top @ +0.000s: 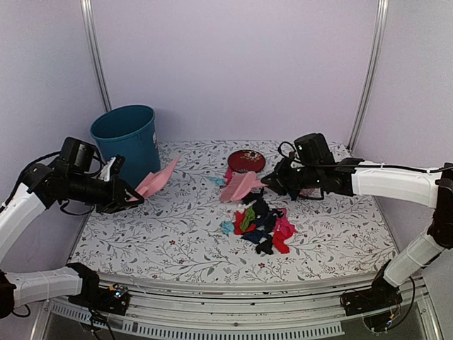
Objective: Sweep away the paper scraps from the table
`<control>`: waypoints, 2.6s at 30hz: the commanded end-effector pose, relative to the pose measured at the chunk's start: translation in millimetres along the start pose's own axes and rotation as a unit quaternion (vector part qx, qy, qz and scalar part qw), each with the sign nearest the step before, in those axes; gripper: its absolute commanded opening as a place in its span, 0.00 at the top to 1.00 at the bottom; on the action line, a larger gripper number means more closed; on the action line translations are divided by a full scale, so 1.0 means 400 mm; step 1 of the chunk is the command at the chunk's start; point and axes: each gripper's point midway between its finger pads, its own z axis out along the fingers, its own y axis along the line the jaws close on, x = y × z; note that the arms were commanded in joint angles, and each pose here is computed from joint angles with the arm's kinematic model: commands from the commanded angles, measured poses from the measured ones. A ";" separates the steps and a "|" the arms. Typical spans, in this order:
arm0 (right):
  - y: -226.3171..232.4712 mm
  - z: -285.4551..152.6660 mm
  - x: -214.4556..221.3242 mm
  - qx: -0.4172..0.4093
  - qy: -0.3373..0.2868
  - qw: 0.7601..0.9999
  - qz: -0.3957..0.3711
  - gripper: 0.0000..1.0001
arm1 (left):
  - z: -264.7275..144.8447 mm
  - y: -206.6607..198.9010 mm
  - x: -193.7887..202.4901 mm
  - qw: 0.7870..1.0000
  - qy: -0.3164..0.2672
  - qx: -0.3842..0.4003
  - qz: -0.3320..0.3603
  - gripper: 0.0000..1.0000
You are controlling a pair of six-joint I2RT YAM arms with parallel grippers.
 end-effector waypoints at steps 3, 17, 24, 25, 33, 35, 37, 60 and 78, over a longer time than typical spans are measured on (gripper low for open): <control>0.182 -0.097 -0.060 0.001 -0.017 0.975 -0.223 0.99 | 0.046 0.009 0.081 0.996 0.065 -0.036 0.045 0.94; 0.016 -0.266 -0.104 0.236 0.006 0.884 -0.402 0.98 | 0.212 -0.036 0.311 0.910 0.278 -0.162 0.261 0.94; -0.054 -0.202 -0.107 0.316 0.034 0.844 -0.432 0.98 | 0.266 -0.038 0.340 0.878 0.319 -0.181 0.308 0.95; -0.053 -0.193 -0.115 0.323 0.031 0.840 -0.434 0.98 | 0.276 -0.035 0.341 0.873 0.324 -0.184 0.314 0.95; -0.034 -0.076 -0.149 0.337 0.037 0.807 -0.483 0.98 | 0.361 -0.038 0.321 0.857 0.327 -0.191 0.350 0.95; -0.035 -0.035 -0.114 0.314 0.069 0.805 -0.499 0.98 | 0.380 -0.042 0.317 0.856 0.327 -0.187 0.353 0.95; -0.031 0.001 -0.063 0.282 0.105 0.803 -0.514 0.98 | 0.401 -0.044 0.310 0.856 0.323 -0.187 0.358 0.95; 0.196 -0.092 0.163 0.106 0.165 0.812 -0.550 0.98 | 0.490 -0.071 0.215 0.898 0.173 -0.165 0.369 0.96; -0.046 -0.342 0.059 0.289 0.136 0.844 -0.431 0.98 | 0.338 -0.049 0.336 0.895 0.200 -0.149 0.370 0.95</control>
